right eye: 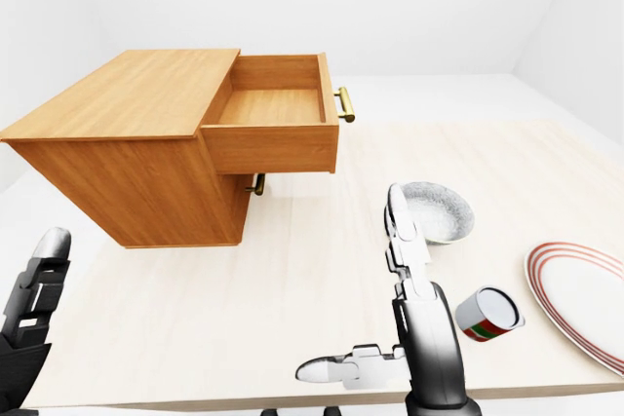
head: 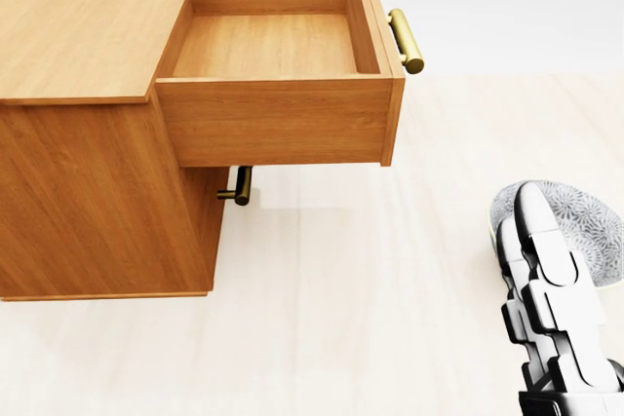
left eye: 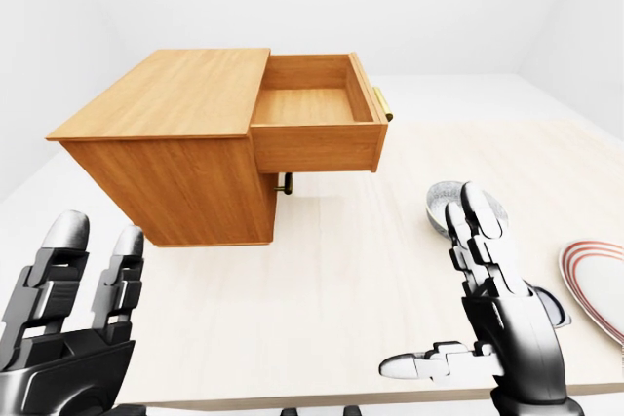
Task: Put the ketchup in the top drawer of the cabinet.
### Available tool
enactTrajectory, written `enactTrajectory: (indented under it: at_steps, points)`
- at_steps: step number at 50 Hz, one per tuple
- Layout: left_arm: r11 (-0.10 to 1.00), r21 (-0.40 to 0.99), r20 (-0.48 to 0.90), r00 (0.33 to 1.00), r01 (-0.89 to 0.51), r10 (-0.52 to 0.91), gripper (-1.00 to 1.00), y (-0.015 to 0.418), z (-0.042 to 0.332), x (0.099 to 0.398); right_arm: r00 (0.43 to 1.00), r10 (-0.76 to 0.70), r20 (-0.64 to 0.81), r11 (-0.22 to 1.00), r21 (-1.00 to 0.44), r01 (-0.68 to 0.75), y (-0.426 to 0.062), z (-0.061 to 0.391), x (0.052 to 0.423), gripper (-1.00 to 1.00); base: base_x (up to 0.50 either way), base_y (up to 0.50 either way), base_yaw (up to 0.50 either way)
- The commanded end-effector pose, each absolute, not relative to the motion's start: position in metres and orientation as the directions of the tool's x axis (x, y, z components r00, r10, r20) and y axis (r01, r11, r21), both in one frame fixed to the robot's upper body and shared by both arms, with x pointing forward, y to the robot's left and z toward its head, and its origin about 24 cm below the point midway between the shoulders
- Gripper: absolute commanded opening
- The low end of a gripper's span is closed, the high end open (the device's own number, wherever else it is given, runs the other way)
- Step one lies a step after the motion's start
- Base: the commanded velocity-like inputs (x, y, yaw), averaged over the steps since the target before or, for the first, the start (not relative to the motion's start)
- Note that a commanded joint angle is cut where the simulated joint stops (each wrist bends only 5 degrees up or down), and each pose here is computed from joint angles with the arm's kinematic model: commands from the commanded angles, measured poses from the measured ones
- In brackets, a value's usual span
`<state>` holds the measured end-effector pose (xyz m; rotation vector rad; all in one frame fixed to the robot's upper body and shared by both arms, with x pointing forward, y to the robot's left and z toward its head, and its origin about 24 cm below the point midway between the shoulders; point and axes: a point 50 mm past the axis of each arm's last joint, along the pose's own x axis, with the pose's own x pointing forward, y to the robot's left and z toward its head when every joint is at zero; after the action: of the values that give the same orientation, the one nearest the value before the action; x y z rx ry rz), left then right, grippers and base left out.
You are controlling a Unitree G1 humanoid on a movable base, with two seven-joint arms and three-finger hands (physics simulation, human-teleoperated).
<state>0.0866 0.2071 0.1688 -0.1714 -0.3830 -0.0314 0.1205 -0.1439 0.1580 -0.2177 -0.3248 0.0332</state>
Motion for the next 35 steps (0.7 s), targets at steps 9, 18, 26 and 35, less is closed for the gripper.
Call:
enactTrajectory:
  at_steps: [9, 18, 26, 35]
  points:
    - [0.986, -0.151, 0.470, 0.883, 0.069, 0.011, 1.00, 0.206, 0.178, 0.093, 0.918, 0.069, 0.390, 0.981, -0.195, 0.009, -0.142, 0.167, 0.127, 1.00, 0.00, 0.01, 0.00]
    - [0.986, -0.149, 0.472, 0.881, 0.069, 0.010, 1.00, 0.205, 0.178, 0.093, 0.918, 0.053, 0.393, 0.989, -0.146, 0.006, -0.146, 0.168, 0.127, 1.00, 0.00, 0.35, 0.00]
    - [0.987, -0.148, 0.480, 0.877, 0.067, 0.013, 1.00, 0.207, 0.179, 0.093, 0.925, 0.041, 0.378, 0.991, -0.132, 0.010, -0.154, 0.166, 0.126, 1.00, 0.00, 0.00, 0.00]
    - [0.987, -0.146, 0.480, 0.877, 0.070, 0.009, 1.00, 0.206, 0.179, 0.092, 0.930, 0.002, 0.368, 0.982, -0.176, 0.067, -0.189, 0.172, 0.122, 1.00, 0.00, 0.00, 0.00]
